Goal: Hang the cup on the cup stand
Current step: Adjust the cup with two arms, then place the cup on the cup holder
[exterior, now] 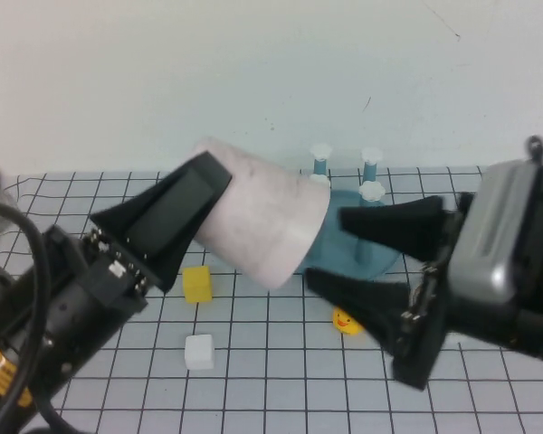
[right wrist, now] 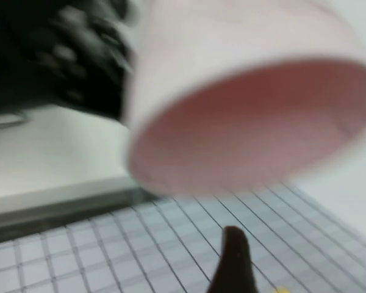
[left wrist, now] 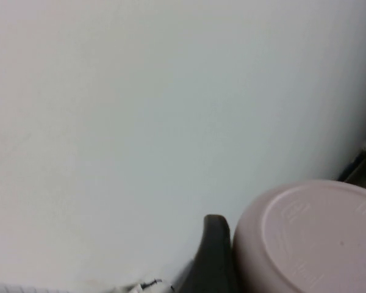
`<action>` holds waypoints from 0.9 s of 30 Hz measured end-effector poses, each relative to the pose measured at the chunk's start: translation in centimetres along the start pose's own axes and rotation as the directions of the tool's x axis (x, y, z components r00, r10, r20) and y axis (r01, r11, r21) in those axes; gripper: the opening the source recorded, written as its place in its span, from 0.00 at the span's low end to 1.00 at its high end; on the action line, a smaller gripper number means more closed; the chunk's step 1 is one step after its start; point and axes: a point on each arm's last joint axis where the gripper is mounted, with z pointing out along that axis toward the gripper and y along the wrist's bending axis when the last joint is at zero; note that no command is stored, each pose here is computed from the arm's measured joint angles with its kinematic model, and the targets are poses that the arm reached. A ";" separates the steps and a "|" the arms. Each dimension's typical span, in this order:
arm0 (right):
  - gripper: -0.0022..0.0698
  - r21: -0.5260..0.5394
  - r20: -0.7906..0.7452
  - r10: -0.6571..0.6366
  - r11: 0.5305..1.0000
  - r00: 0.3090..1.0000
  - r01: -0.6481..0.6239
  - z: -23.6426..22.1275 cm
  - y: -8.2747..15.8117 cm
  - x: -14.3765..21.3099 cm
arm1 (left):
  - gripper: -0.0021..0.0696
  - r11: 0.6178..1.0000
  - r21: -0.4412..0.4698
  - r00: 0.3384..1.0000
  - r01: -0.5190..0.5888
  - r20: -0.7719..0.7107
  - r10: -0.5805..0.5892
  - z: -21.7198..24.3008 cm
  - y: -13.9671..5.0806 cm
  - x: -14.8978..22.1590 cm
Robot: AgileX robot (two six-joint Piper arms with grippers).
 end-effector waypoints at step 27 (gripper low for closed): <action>0.04 -0.154 -0.197 0.232 0.952 0.953 -0.264 -9.6 6.1 -3.0 | 0.80 0.656 0.027 0.632 -0.754 -0.243 0.736 5.3 -2.4 -2.6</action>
